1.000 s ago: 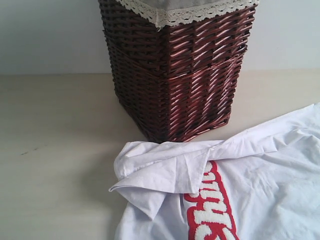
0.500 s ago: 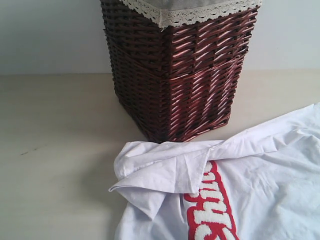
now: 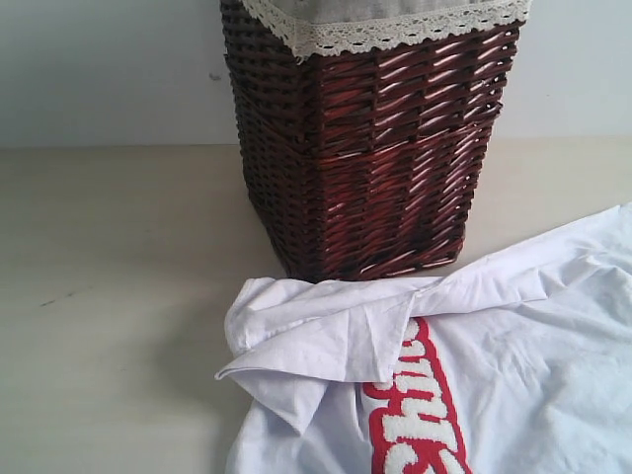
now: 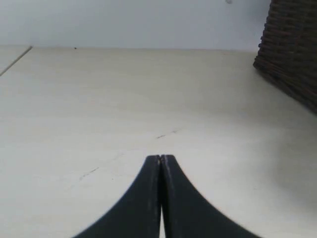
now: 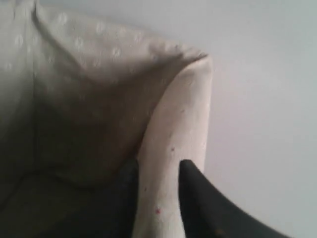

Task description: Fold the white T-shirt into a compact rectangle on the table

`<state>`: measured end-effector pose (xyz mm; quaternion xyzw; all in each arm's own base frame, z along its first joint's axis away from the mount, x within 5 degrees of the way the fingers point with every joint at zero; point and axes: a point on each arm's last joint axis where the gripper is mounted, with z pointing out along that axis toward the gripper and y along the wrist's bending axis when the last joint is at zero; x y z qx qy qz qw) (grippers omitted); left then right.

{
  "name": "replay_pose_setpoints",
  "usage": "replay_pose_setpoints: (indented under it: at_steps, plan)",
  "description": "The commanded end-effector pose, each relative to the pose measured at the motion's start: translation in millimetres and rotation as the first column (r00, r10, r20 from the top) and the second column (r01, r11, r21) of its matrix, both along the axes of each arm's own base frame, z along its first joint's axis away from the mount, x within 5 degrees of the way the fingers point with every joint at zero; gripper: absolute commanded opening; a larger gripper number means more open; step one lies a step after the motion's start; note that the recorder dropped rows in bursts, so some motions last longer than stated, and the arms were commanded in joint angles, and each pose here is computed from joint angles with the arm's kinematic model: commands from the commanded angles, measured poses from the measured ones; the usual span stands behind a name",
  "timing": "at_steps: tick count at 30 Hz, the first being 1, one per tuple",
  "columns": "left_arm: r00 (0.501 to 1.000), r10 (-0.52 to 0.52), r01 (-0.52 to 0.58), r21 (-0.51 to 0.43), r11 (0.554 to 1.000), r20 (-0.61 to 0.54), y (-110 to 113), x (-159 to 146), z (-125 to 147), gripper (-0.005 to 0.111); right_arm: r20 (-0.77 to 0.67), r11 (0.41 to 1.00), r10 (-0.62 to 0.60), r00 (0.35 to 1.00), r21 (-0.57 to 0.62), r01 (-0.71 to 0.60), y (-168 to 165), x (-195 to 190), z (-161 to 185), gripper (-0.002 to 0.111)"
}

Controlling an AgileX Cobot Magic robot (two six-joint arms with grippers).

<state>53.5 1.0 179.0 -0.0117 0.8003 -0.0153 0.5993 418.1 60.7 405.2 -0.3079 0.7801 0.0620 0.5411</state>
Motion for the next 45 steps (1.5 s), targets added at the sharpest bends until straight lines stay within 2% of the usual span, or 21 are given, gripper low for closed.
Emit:
replay_pose_setpoints:
  at_steps: [1, 5, 8, 11, 12, 14, 16, 20, 22, 26, 30, 34, 37, 40, 41, 45]
  plan:
    - [1.000, -0.002, 0.002, 0.003, 1.000, 0.017, 0, 0, 2, 0.000, -0.142, 0.988, -0.048, 0.989, -0.152, 0.027, -9, -2, -21, 0.056]
    - [1.000, -0.002, 0.002, 0.003, 1.000, 0.017, 0, 0, 2, 0.000, -0.106, 0.995, -0.074, 0.992, -0.081, 0.065, -8, -11, -4, 0.059]
    - [1.000, -0.002, 0.002, 0.003, 1.000, 0.017, 0, 0, 2, 0.000, -0.003, 0.997, -0.034, 0.999, 0.072, 0.034, -1, -25, 26, 0.059]
    - [1.000, -0.002, 0.002, 0.003, 1.000, 0.017, 0, 0, 2, 0.000, 0.031, 0.971, 0.078, 0.996, 0.225, -0.083, 11, -47, 52, 0.059]
    - [1.000, -0.002, 0.002, 0.003, 1.000, 0.017, 0, 0, 2, 0.000, 0.006, 0.954, 0.174, 0.985, 0.248, -0.170, 18, -56, 53, 0.058]
    - [1.000, -0.002, 0.002, 0.003, 1.000, 0.017, 0, 0, 2, 0.000, -0.044, 0.912, 0.366, 0.930, 0.216, -0.349, 33, -70, 48, 0.057]
    - [1.000, -0.002, 0.002, 0.003, 1.000, 0.017, 0, 0, 2, 0.000, -0.122, 0.836, 0.543, 0.831, 0.171, -0.521, 52, -82, 35, 0.054]
    - [1.000, -0.002, 0.002, 0.003, 1.000, 0.017, 0, 0, 2, 0.000, -0.150, 0.768, 0.640, 0.753, 0.092, -0.634, 87, -87, 20, 0.053]
    - [1.000, -0.002, 0.002, 0.003, 1.000, 0.017, 0, 0, 2, 0.000, -0.148, 0.743, 0.669, 0.729, 0.090, -0.663, 101, -91, 19, 0.053]
    - [1.000, -0.002, 0.002, 0.003, 1.000, 0.017, 0, 0, 2, 0.000, -0.047, 0.787, 0.616, 0.786, 0.084, -0.611, 128, -83, 19, 0.053]
    - [1.000, -0.002, 0.002, 0.003, 1.000, 0.017, 0, 0, 2, 0.000, -0.005, 0.798, 0.599, 0.801, 0.093, -0.596, 154, -78, 11, 0.053]
    - [1.000, -0.002, 0.002, 0.003, 1.000, 0.017, 0, 0, 2, 0.000, -0.021, 0.793, 0.605, 0.796, 0.102, -0.601, 180, -72, -9, 0.052]
    - [1.000, -0.002, 0.002, 0.003, 1.000, 0.017, 0, 0, 2, 0.000, -0.101, 0.810, 0.585, 0.805, 0.113, -0.575, 197, -68, -31, 0.049]
    - [1.000, -0.002, 0.002, 0.003, 1.000, 0.017, 0, 0, 2, 0.000, -0.146, 0.868, 0.496, 0.856, 0.081, -0.489, 191, -62, -34, 0.046]
    - [1.000, -0.002, 0.002, 0.003, 1.000, 0.017, 0, 0, 2, 0.000, -0.144, 0.930, 0.366, 0.919, 0.015, -0.368, 180, -56, -31, 0.042]
    - [1.000, -0.002, 0.002, 0.003, 1.000, 0.017, 0, 0, 2, 0.000, -0.114, 0.964, 0.240, 0.964, -0.085, -0.250, 164, -56, -19, 0.040]
